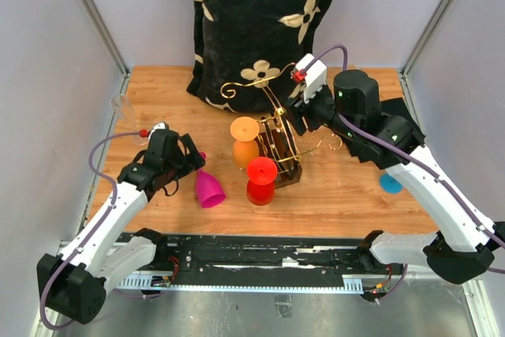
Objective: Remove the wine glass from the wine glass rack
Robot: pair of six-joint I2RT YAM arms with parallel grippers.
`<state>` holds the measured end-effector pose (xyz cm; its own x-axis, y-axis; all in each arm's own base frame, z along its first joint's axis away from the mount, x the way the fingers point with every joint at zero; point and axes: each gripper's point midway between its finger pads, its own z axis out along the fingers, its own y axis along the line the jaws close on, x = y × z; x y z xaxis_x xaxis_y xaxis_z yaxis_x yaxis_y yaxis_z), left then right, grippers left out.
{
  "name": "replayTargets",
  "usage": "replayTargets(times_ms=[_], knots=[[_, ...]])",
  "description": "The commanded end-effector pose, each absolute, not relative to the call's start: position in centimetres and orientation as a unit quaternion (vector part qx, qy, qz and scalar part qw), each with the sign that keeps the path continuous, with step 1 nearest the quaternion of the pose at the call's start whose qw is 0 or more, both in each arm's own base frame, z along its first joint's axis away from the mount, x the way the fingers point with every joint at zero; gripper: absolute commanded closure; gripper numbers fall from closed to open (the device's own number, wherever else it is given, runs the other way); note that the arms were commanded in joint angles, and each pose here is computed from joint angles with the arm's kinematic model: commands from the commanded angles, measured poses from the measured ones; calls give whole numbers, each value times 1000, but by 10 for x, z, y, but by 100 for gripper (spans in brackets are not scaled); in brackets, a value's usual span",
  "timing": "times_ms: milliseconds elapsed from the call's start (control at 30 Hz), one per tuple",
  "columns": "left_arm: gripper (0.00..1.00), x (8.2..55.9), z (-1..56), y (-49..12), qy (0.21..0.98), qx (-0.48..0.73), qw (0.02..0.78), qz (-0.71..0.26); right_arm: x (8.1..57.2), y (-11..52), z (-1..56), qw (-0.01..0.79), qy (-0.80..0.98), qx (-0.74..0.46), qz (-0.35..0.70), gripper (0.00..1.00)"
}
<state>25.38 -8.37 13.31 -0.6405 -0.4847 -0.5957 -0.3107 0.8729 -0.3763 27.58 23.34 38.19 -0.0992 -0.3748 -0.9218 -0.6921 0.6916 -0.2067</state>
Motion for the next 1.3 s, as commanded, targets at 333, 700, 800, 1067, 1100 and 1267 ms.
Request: replayTargets(times_ms=[333, 700, 800, 1067, 1100, 1267], knots=[[0, 260, 190, -56, 833, -298, 453, -111, 126, 351, 281, 496, 609, -612, 97, 39], [0, 292, 252, -15, 781, -356, 480, -182, 99, 416, 213, 488, 528, -692, 69, 45], [0, 294, 267, -22, 778, -342, 486, -202, 99, 435, 195, 488, 511, -705, 61, 48], [0, 289, 279, -31, 774, -320, 497, -226, 102, 463, 138, 470, 499, -725, 64, 62], [0, 288, 280, -30, 775, -318, 499, -222, 103, 465, 131, 467, 499, -727, 66, 63], [0, 286, 296, -27, 773, -305, 513, -214, 118, 473, 103, 464, 503, -727, 52, 65]])
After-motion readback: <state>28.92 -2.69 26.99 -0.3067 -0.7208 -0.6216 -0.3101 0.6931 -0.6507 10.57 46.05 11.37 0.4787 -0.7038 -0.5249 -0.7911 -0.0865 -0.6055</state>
